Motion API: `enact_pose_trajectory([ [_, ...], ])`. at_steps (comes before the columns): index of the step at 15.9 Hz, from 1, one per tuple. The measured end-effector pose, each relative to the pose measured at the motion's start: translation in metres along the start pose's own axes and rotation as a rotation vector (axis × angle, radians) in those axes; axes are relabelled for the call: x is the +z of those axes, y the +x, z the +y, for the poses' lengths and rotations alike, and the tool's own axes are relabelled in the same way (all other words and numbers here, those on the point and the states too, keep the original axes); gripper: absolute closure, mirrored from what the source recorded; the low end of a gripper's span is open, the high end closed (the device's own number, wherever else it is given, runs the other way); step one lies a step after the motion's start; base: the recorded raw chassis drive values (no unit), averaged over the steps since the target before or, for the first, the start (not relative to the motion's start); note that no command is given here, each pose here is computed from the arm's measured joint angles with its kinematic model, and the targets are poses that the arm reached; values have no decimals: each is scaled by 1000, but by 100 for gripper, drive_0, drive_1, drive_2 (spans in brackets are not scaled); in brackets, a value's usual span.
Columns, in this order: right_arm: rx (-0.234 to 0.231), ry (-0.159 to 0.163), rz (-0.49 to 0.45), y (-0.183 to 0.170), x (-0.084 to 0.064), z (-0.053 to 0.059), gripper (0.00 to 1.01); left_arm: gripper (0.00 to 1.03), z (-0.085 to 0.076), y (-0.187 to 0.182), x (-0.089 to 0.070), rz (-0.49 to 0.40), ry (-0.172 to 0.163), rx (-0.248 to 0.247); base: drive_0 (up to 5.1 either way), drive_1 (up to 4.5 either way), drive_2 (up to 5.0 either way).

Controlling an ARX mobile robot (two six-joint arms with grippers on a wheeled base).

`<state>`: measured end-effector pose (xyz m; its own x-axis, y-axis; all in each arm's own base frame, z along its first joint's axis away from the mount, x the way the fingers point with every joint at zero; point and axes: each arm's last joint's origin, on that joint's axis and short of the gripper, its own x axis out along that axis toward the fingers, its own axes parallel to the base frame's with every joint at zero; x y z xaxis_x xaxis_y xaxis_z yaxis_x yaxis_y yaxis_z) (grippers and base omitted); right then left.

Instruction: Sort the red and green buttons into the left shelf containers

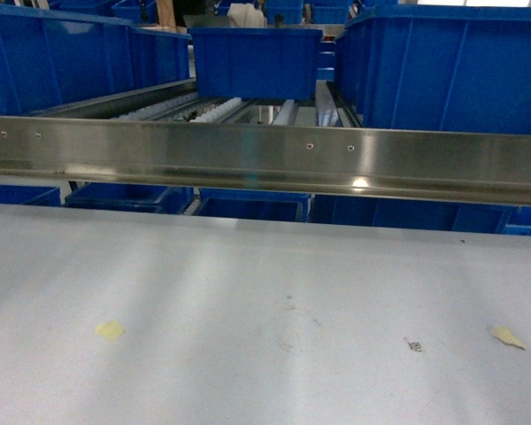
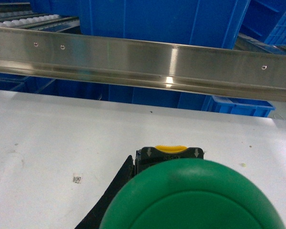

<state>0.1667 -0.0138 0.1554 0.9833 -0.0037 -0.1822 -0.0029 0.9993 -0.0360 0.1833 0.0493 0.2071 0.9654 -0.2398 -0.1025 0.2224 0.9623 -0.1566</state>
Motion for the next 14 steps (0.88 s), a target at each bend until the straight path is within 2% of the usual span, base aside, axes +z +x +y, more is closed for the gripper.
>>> enact_pose_trajectory([
  [2,0,0,0,0,0,0,74,79,9,-11,8,-53,12,44,0,0,0],
  [4,0,0,0,0,0,0,74,79,10,-8,-3,-4,-26,30,0,0,0],
  [6,0,0,0,0,0,0,74,79,10,-9,-2,-12,-21,31,0,0,0],
  [8,-8,0,1,0,0,0,74,79,8,-9,-1,-18,-15,18,-484,255,255],
  [14,-4,0,2,0,0,0,74,79,9,-9,-1,-13,-20,28,-472,122,364],
])
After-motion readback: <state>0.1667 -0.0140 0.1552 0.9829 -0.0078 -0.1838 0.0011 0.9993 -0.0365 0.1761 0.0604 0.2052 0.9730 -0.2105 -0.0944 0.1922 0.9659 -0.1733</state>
